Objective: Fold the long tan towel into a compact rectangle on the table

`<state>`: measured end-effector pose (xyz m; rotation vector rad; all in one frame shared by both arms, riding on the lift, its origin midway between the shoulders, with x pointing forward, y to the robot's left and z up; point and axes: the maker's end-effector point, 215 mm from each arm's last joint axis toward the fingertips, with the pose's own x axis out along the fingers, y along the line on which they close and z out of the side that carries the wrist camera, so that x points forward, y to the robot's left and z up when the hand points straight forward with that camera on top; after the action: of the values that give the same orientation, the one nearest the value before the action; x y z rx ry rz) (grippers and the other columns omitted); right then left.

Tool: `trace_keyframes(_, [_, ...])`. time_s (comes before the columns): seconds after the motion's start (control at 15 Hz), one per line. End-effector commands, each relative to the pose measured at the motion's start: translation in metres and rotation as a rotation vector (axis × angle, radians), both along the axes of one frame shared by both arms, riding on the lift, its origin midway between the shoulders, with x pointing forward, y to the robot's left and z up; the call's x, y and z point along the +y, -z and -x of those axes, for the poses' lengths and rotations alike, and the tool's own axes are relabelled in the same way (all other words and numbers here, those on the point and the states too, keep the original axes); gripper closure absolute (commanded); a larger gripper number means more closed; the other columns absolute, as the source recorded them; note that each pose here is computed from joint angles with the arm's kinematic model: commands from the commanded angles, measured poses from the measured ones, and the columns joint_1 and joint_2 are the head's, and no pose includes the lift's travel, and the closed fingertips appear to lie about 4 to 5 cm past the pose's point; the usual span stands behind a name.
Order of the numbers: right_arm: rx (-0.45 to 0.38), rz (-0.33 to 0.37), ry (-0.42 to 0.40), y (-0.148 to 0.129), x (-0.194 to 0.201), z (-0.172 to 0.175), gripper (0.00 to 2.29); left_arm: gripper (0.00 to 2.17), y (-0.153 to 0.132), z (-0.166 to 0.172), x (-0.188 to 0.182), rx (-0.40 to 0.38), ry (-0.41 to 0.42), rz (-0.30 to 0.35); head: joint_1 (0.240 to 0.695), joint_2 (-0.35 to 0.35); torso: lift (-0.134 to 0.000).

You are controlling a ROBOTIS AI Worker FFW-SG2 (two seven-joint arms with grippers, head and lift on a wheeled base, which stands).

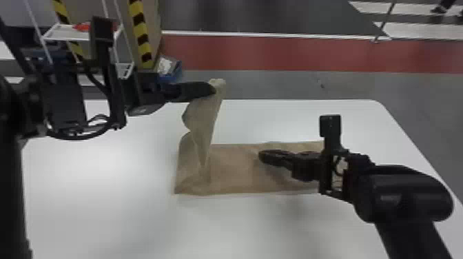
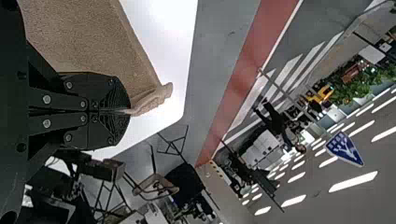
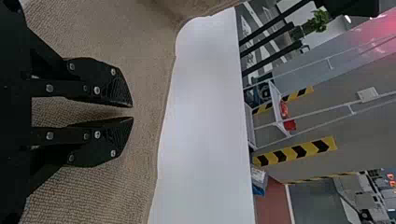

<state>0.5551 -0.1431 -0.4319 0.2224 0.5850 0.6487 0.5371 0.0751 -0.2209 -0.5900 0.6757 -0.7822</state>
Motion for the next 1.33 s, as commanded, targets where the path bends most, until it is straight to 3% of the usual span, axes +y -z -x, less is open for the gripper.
trace_keyframes(0.0, [-0.040,-0.025,0.056,-0.016,-0.031,-0.006,0.02,1.79,0.017,-0.003,0.003,0.015,-0.023,-0.049,0.695,-0.065,-0.128])
trace_keyframes(0.33, [-0.156,-0.076,0.220,-0.059,-0.131,-0.011,0.03,1.79,0.057,-0.003,-0.009,0.025,-0.083,-0.156,0.695,-0.137,-0.128])
trace_keyframes(0.73, [-0.223,-0.067,0.364,-0.077,-0.235,0.009,0.04,1.79,0.078,-0.012,-0.065,-0.014,-0.182,-0.089,0.684,-0.279,-0.128])
trace_keyframes(0.87, [-0.223,-0.064,0.383,-0.076,-0.249,0.016,0.04,1.79,0.084,-0.006,-0.090,-0.011,-0.178,-0.056,0.679,-0.340,-0.128])
trace_keyframes(1.07, [-0.227,-0.063,0.392,-0.076,-0.256,0.019,0.04,1.79,0.106,0.005,-0.116,0.018,-0.164,-0.043,0.683,-0.350,-0.128])
trace_keyframes(1.13, [-0.224,-0.064,0.392,-0.074,-0.256,0.021,0.04,1.78,0.114,0.005,-0.123,0.017,-0.182,-0.033,0.686,-0.350,-0.128])
trace_keyframes(1.27, [-0.223,-0.066,0.392,-0.074,-0.255,0.021,0.04,1.57,0.129,-0.007,-0.128,-0.009,-0.266,0.005,0.695,-0.350,-0.128])
